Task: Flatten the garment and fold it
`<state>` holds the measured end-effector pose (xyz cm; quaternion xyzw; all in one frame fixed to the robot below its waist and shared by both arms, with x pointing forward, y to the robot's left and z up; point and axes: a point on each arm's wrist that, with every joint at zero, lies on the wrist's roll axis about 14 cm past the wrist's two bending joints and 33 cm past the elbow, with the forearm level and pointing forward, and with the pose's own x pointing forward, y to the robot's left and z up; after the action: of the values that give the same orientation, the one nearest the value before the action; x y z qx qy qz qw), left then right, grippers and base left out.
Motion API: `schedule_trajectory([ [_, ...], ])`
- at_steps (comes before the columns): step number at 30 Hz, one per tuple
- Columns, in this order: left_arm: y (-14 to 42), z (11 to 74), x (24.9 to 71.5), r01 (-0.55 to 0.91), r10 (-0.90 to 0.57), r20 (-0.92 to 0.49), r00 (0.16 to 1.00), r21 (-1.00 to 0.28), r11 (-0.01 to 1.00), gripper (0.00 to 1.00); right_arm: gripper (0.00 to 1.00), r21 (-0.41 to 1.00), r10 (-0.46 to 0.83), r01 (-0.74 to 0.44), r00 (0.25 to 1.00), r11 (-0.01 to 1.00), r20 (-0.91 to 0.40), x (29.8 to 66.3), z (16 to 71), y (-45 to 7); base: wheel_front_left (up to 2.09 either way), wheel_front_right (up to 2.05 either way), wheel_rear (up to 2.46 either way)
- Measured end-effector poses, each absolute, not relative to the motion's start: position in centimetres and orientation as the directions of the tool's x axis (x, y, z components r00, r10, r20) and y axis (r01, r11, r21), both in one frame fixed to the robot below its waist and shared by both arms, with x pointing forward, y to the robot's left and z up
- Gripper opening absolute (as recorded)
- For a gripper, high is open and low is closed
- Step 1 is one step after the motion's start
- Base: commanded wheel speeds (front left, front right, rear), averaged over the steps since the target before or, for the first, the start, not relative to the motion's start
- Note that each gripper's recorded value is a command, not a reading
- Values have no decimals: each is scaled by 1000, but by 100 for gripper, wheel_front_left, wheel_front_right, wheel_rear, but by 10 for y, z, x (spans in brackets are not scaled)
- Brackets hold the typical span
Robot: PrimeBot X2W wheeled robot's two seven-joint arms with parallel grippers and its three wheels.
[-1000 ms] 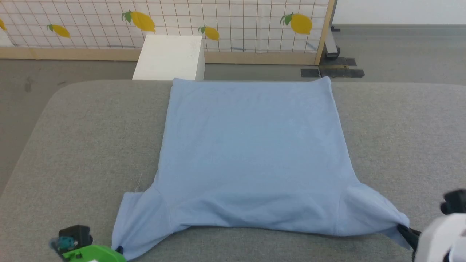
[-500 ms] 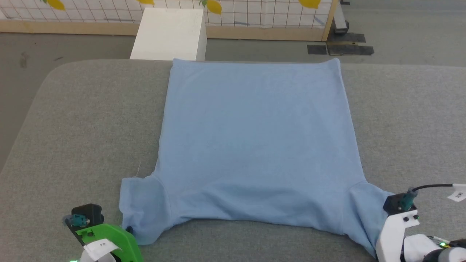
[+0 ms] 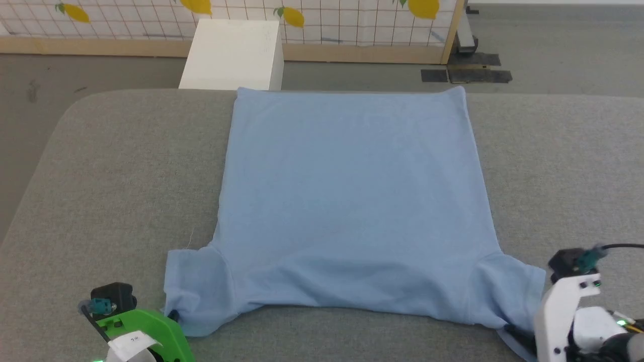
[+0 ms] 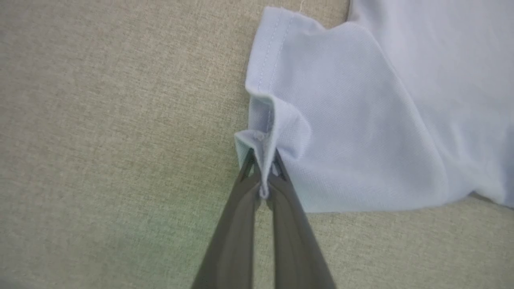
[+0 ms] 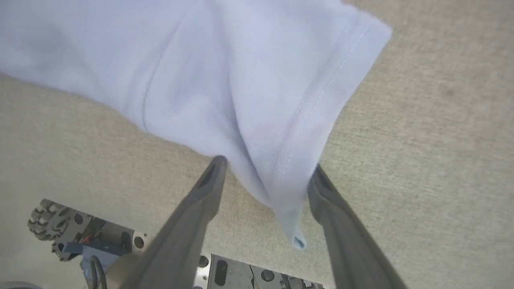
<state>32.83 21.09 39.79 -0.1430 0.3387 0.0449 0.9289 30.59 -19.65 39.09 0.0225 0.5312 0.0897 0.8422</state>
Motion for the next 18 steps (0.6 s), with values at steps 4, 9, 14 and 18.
schedule_trajectory([
  [4, 210, 405, 330, -172, -18, -622, 783, -245, 954, 0, 100, 196, 195, -59, 558, 979, -807, 319, 426, -204, 0, 0, 0],
  [9, 209, 414, 333, -168, -15, -597, 802, -250, 954, 0, 100, 196, 125, 5, 752, 981, -647, 336, 476, -228, 0, 0, 0],
  [14, 211, 418, 334, -174, -4, -580, 815, -251, 952, 0, 100, 162, 32, 43, 900, 986, -434, 361, 517, -243, 0, 0, 0],
  [18, 212, 423, 338, -176, 7, -555, 832, -252, 952, 0, 100, 184, 32, 26, 953, 983, -301, 382, 532, -236, 0, 0, 0],
])
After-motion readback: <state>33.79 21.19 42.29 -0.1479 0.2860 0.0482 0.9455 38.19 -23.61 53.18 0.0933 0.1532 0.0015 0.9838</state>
